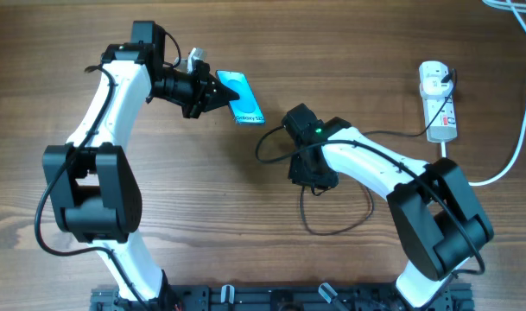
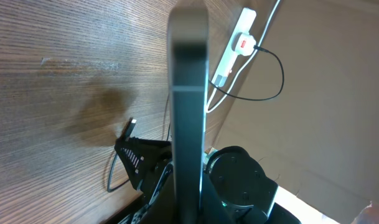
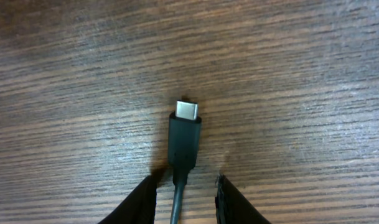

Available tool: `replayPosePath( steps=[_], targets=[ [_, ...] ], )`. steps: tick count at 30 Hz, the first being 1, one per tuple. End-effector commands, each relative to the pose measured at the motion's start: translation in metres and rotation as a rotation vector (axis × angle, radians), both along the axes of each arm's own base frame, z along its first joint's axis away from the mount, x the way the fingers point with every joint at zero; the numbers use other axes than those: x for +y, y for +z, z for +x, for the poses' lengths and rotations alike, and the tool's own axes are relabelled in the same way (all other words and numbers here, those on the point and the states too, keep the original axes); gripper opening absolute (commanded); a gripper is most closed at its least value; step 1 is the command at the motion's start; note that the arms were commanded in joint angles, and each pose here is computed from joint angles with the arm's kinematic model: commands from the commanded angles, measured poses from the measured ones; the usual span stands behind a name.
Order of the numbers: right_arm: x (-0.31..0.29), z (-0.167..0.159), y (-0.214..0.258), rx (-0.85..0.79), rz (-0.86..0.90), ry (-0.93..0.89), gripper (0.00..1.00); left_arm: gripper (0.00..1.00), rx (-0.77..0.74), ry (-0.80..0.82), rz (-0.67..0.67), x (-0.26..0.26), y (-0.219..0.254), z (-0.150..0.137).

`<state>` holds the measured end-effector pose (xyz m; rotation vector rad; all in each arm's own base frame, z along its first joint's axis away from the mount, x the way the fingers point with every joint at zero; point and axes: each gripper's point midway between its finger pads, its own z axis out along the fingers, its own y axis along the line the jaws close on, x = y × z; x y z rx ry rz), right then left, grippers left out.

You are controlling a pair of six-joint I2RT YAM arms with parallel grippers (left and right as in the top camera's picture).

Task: Plug charger to phone and switch on socket
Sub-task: 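Grasp the black USB-C cable end with the right gripper, then lift the cable plug with the right gripper toward the phone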

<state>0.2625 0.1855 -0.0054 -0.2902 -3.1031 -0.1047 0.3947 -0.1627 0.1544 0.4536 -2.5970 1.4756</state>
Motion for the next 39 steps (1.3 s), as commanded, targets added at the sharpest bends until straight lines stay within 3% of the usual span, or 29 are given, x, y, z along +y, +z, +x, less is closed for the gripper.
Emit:
replayPosePath(
  steps=[1, 13, 39],
  targets=[
    [-0.0065, -0.0063, -0.0154, 0.033, -0.042, -0.017, 0.31, 0.04, -0.043, 0.000, -0.030, -0.0003, 0.0190, 0.0014],
    [-0.0046, -0.0045, -0.0151, 0.027, -0.034, -0.019, 0.19, 0.04, -0.043, 0.000, -0.030, -0.0003, 0.0189, 0.0015],
    [-0.0032, -0.0024, -0.0148, 0.020, -0.029, -0.016, 0.09, 0.04, -0.042, -0.001, -0.030, -0.0005, 0.0189, 0.0014]
  ],
)
